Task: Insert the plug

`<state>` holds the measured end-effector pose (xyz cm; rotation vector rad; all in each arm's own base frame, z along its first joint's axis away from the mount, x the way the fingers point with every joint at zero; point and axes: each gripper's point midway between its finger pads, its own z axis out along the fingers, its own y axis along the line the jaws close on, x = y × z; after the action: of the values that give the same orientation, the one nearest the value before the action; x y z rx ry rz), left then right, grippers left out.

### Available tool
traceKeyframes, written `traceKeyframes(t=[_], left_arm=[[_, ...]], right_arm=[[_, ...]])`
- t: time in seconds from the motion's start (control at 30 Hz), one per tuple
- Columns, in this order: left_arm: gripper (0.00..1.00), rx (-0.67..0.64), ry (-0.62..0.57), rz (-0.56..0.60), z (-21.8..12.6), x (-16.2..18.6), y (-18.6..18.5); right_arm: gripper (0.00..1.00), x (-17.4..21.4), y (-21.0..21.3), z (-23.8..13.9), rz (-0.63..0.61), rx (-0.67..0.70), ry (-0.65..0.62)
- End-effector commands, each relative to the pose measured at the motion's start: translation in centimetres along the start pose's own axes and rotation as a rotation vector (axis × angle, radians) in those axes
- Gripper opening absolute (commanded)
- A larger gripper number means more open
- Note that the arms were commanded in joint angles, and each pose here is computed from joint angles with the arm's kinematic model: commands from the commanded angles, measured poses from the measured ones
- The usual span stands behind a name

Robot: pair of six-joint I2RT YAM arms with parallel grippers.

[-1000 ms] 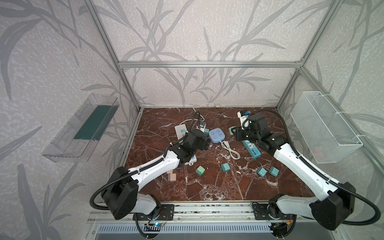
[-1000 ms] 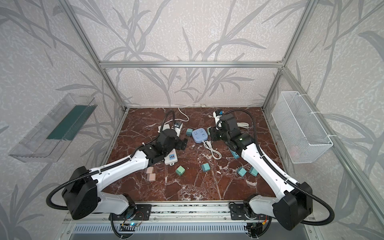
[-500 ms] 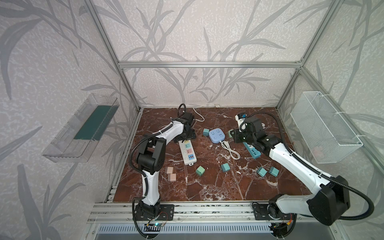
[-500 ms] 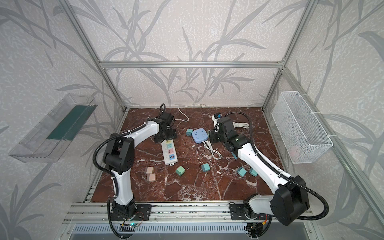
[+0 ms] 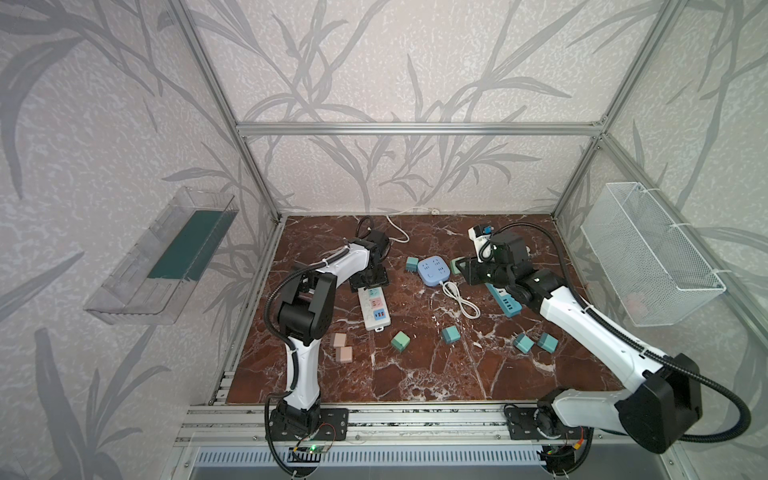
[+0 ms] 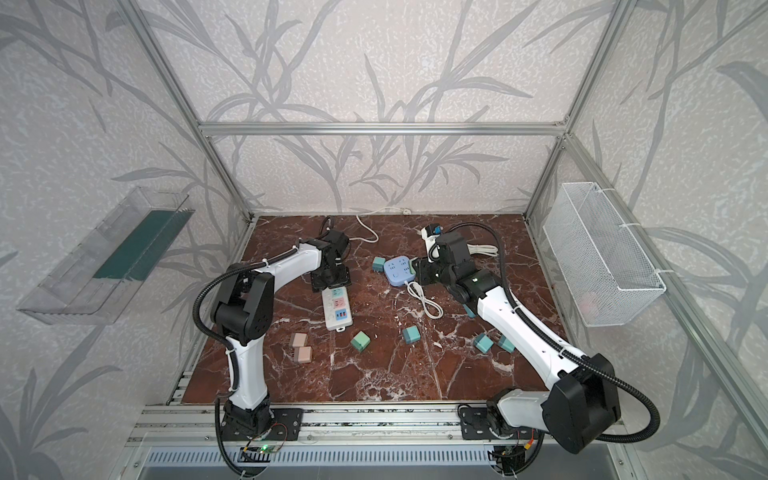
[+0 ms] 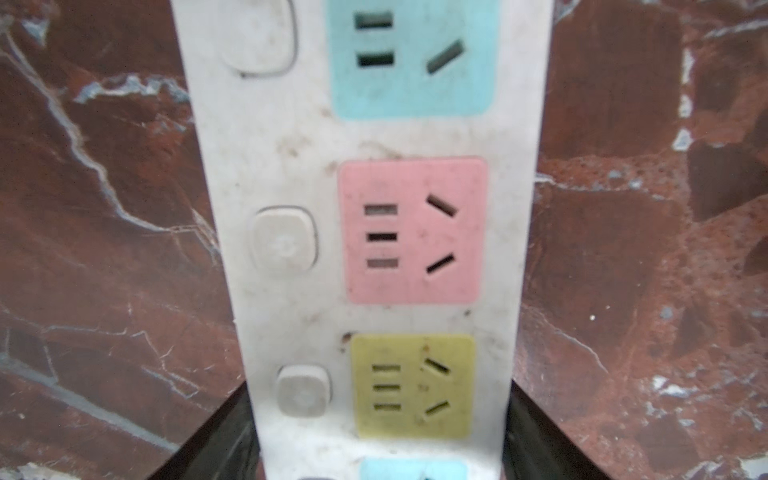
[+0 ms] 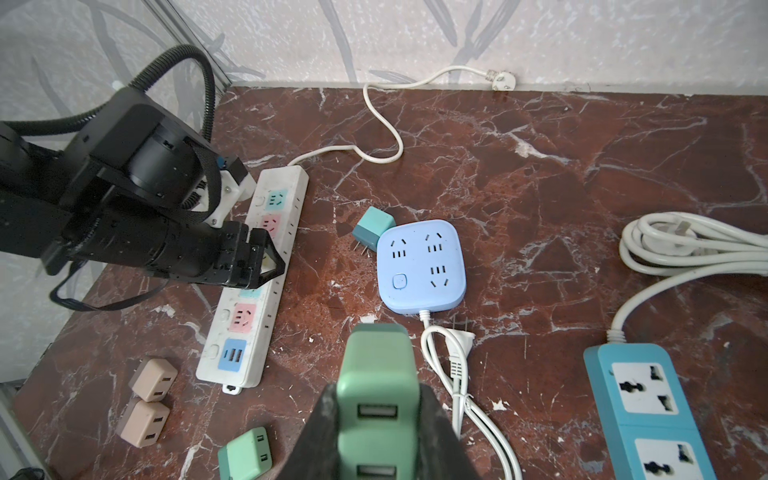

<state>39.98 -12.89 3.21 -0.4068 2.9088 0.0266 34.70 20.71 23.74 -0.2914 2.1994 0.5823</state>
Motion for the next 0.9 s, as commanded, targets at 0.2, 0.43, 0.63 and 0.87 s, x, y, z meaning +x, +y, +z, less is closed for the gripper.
traceKeyframes(t=[0.2, 0.43, 0.63, 0.87], left_arm=[[0.6, -0.019, 0.052, 0.03, 0.9, 3.9, 0.7], [0.59, -0.105, 0.024, 0.144, -0.6, 7.0, 0.4], [0.59, -0.102, 0.011, 0.136, -0.7, 10.1, -1.2], [0.66, -0.047, -0.044, 0.019, -1.5, 12.4, -3.5]], right_arm=[[0.0, -1.4, 2.2, -3.1, 0.007, -0.113, -0.078], [0.0, -1.8, 2.9, -3.8, 0.002, -0.144, -0.092], [0.0, -1.5, 3.1, -4.1, 0.009, -0.156, -0.089], [0.0, -0.8, 2.3, -4.8, -0.011, -0.108, -0.07]])
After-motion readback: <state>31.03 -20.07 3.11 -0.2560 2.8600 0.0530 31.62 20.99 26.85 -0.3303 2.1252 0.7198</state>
